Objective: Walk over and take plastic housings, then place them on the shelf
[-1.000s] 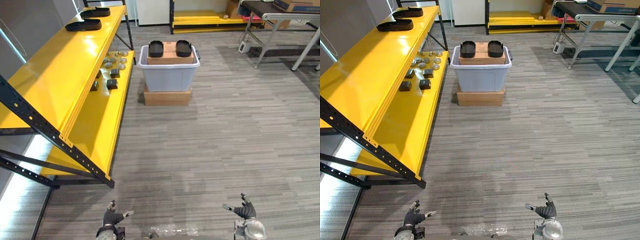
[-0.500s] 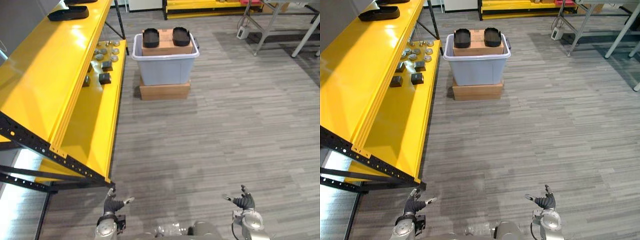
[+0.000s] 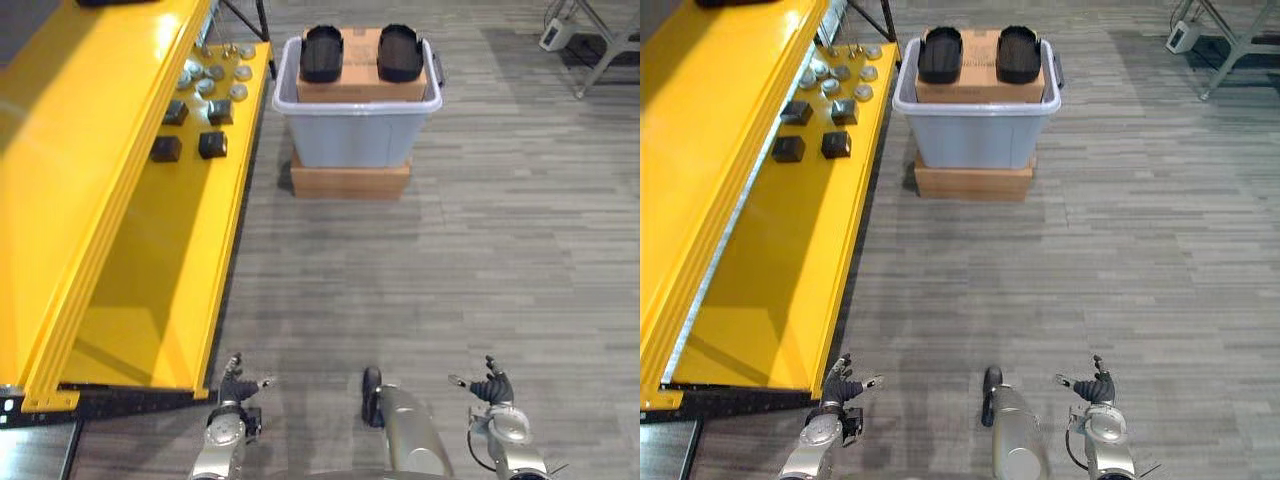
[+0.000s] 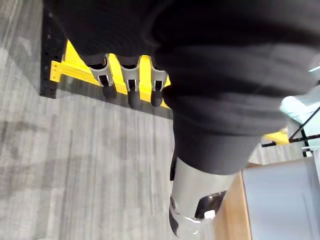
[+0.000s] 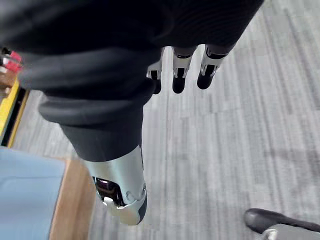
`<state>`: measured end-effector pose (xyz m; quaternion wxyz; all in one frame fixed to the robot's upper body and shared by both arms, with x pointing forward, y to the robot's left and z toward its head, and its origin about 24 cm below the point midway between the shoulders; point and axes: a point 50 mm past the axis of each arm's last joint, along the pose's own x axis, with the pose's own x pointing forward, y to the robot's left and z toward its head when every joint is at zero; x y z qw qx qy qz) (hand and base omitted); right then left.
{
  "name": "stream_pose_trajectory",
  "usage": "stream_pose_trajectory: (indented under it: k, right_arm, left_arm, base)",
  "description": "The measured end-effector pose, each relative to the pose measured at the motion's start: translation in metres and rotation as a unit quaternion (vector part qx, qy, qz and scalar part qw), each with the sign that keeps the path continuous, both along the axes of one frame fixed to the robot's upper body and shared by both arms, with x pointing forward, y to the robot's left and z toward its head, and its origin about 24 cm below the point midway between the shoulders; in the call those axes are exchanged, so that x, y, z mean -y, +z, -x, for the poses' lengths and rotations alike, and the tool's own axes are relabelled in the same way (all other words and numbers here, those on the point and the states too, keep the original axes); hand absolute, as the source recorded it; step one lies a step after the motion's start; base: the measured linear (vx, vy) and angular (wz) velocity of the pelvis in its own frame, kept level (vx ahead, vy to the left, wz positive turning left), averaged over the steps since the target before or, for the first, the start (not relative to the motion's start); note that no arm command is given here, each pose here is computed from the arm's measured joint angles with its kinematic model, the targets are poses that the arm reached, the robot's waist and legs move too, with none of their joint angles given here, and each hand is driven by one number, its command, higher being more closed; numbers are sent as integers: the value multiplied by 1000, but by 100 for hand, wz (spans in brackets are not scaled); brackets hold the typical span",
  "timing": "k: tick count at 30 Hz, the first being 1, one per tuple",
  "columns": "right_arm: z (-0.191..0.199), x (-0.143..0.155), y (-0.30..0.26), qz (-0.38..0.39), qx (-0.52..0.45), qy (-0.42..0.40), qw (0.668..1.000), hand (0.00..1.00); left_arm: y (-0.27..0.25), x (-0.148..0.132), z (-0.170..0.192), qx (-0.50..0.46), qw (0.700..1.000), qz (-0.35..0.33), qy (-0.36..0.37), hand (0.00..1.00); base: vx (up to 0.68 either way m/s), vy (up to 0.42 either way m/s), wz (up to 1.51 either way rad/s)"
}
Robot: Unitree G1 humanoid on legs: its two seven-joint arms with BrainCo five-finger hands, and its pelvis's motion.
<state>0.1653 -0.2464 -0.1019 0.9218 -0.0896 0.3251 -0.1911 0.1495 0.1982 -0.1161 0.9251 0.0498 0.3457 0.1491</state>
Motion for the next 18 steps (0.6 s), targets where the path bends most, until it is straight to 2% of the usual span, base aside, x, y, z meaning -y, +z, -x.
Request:
stream_pose_trajectory:
  k: [7,14,18]
  right_arm:
    - [8,19,2,3,2,-50,999,0]
    - [25,10,-14,-11,-40,-58,997,0]
    - [29,4,-18,-9,-56,-36,998,0]
  left_arm:
    - [-5,13,7,-10,999,27,13,0]
    - [-10,5,15,-33,999,16,15,0]
    - [-9,1,15,-32,999,8,21,0]
  base:
    - [427,49,-46]
    - [593,214,-26]
    - [505,75,7]
